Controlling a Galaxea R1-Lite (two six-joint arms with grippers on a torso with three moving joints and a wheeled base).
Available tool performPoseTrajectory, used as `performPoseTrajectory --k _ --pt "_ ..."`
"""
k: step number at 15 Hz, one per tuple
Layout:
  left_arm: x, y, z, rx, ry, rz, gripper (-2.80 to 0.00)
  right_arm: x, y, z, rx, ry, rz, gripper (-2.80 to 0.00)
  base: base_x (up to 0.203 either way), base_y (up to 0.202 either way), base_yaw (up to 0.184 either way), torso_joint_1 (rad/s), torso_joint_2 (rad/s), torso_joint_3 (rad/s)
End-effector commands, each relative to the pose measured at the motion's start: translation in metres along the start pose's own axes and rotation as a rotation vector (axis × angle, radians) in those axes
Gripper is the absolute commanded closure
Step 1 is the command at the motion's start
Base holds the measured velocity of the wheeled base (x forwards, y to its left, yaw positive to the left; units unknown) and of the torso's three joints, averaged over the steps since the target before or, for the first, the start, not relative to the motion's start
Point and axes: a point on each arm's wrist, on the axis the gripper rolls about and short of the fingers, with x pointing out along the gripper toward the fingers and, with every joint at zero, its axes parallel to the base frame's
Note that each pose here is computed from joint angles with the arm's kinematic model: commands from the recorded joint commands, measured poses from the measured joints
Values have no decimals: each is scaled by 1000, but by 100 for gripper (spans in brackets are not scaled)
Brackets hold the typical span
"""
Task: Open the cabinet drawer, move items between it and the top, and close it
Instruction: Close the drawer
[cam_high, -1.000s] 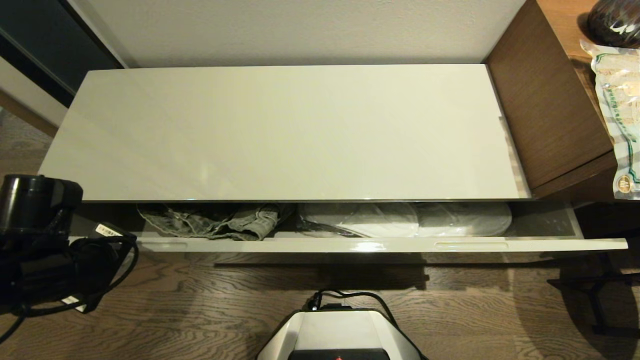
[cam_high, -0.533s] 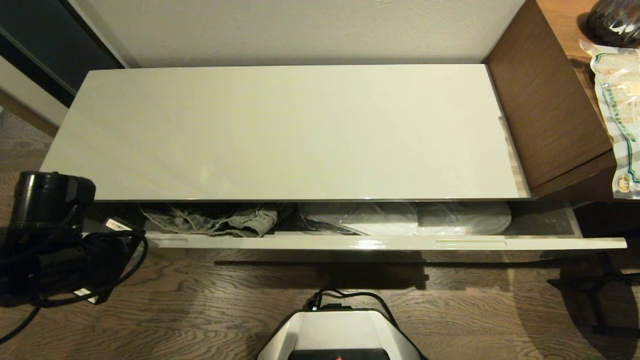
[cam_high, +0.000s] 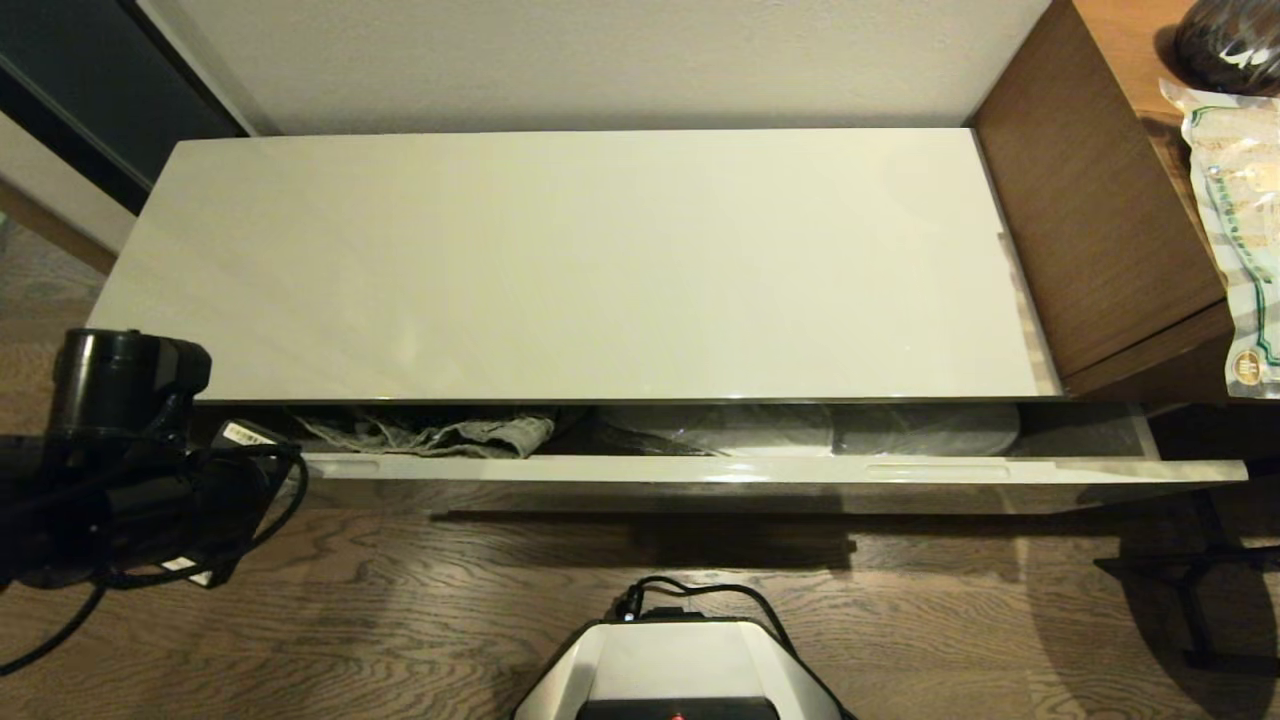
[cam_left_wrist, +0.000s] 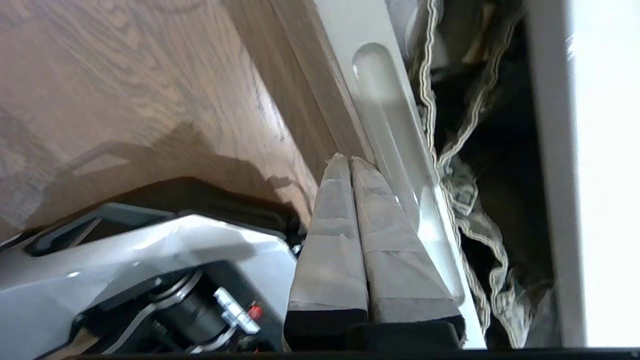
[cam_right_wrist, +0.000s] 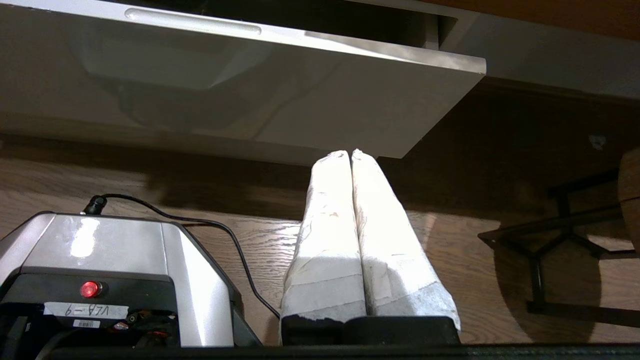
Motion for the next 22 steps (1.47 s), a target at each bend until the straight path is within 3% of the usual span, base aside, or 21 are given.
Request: performPoseTrajectory --k 1,9,17,22 --pt "6 -4 0 -11 -6 3 0 0 0 0 -1 -1 0 0 0 0 0 0 0 0" --pt "2 -19 10 -48 -44 -48 0 0 0 0 -1 1 0 0 0 0 0 0 0 0" --pt "17 -28 11 -40 -61 -88 0 0 0 0 -1 -1 0 0 0 0 0 0 0 0" --pt "4 -39 17 -53 -76 -143 0 0 0 0 -1 -1 0 0 0 0 0 0 0 0"
